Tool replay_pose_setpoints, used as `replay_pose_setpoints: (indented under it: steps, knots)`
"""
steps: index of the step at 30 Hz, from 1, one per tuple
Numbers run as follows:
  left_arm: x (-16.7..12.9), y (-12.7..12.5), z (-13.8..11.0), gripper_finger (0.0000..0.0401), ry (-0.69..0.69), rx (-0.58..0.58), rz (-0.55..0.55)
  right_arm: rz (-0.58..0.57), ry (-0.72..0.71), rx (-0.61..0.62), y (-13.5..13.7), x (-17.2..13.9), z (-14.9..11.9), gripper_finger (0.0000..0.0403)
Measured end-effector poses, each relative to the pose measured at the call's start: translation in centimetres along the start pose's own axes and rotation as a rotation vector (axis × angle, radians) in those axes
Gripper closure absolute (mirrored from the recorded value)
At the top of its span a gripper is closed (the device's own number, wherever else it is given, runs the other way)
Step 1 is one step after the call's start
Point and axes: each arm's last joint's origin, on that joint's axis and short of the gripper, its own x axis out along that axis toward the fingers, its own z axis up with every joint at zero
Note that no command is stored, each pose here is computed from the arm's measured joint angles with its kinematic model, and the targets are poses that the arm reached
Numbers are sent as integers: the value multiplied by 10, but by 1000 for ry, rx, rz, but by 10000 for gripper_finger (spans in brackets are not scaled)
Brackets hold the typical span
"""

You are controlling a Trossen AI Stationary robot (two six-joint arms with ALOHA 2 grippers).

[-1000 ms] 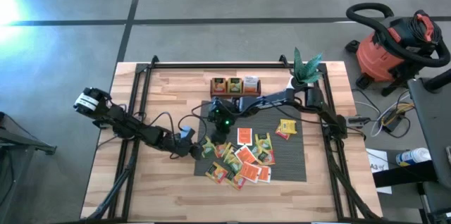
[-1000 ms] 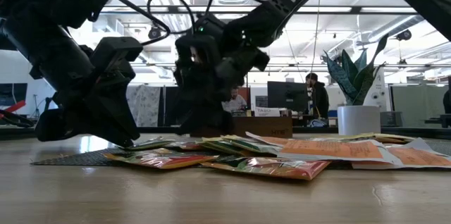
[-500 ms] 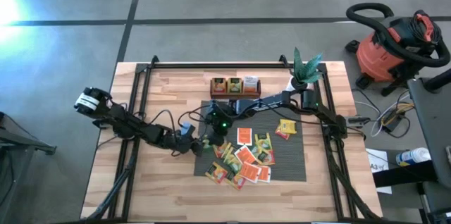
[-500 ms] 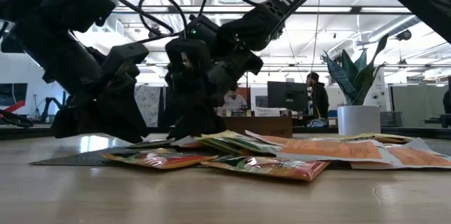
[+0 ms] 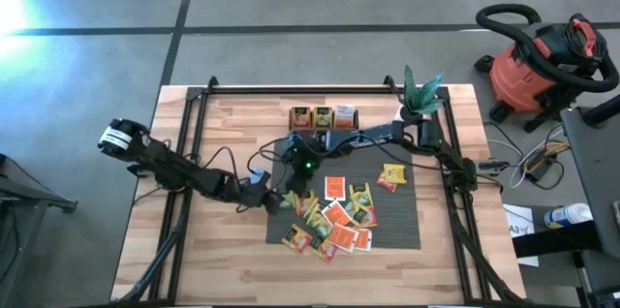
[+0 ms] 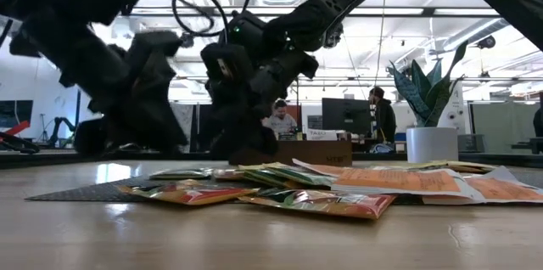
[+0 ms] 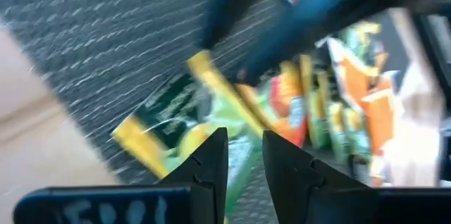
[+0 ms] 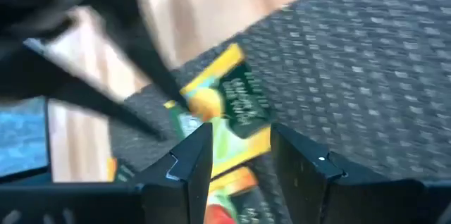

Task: Pick & Place Tea
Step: Put the yellow tea bag into the middle section of the wooden organizer

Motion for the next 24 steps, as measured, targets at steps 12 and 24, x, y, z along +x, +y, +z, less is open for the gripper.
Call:
replay_pose_setpoints:
  steps: [12, 24]
  knots:
    - [-14, -5, -11, 317, 96, 54, -16, -29, 36, 20, -2, 3, -6, 261]
    - [0, 8, -21, 317, 123, 81, 66, -82, -25, -11, -1, 4, -3, 261]
